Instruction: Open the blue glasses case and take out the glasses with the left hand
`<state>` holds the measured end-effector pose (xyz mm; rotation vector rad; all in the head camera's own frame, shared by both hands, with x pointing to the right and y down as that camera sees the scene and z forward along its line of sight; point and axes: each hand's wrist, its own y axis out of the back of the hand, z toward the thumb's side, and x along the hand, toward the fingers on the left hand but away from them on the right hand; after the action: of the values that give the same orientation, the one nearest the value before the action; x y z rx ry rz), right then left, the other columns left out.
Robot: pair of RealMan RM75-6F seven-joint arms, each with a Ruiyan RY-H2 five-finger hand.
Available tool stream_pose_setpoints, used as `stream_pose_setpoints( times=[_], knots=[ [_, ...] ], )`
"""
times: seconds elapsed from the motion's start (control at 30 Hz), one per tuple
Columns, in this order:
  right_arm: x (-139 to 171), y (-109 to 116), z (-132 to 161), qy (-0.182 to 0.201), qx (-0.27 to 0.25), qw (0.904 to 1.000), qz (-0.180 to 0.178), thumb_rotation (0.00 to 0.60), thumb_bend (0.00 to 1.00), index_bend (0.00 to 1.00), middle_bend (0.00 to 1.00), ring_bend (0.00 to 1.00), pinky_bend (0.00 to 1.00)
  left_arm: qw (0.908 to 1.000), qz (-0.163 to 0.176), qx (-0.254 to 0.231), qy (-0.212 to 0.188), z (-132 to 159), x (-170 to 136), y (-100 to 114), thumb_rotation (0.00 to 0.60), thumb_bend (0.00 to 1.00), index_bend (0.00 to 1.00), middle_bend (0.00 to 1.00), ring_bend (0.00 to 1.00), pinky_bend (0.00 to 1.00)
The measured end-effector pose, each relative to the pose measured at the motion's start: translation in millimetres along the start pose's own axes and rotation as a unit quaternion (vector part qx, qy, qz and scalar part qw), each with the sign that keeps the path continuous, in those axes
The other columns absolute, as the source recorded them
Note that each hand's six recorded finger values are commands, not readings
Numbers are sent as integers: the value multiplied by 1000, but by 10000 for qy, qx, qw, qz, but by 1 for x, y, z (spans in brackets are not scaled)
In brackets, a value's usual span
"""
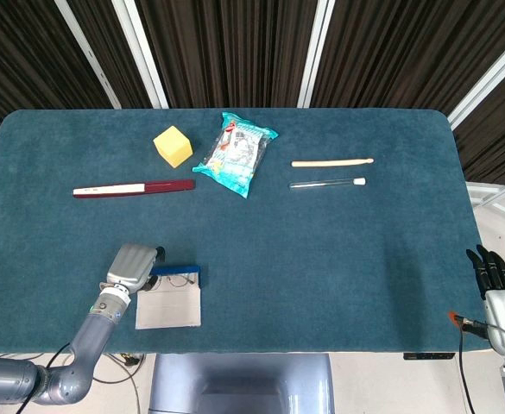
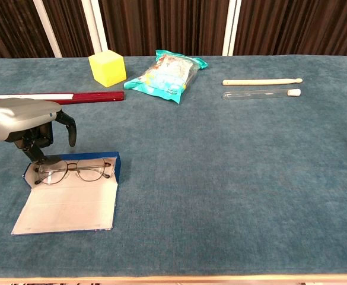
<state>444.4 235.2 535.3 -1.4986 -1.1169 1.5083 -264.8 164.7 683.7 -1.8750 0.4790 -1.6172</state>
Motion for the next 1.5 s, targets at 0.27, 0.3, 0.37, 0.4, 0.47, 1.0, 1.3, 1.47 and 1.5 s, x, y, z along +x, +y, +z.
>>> stream_pose_setpoints(
  times=[0.27,0.3,0.37,0.4,0.47,1.0,1.3,1.47,1.5],
  knots=[
    [0,0,0,-1,-4,10000,-1,600,183,0,0,0,179,9997,-75,-196,138,2,2,-7,600,369,420,975,869,925],
    [0,0,0,0,-3,10000,-2,600,183,0,0,0,179,9996,-87,-224,144,3,3,-7,600,368,420,975,870,925],
    [0,0,0,-2,-5,10000,2,600,183,0,0,0,179,9995,-92,-250,140,5,3,-8,600,369,421,975,870,926],
    [0,0,0,-4,-7,10000,4,600,183,0,0,0,179,9995,-93,-260,140,6,3,-8,600,369,421,975,870,926],
    [0,0,0,-2,-7,10000,3,600,183,0,0,0,179,9994,-102,-284,142,7,3,-8,600,369,421,975,870,927],
    [0,0,0,6,-16,10000,8,600,184,0,0,0,179,9994,-135,-271,174,10,4,-11,600,369,427,976,870,927],
    [0,0,1,10,-23,10000,6,600,183,0,0,0,179,9993,-110,-298,198,11,7,-12,600,368,448,978,871,930],
    [0,0,1,8,-32,10000,4,600,183,0,0,0,179,9993,-121,-301,182,13,7,-14,600,368,459,980,874,933],
    [0,0,1,7,-32,10000,4,600,183,0,0,0,179,9993,-123,-303,183,13,7,-15,600,368,460,981,874,934]
  ],
)
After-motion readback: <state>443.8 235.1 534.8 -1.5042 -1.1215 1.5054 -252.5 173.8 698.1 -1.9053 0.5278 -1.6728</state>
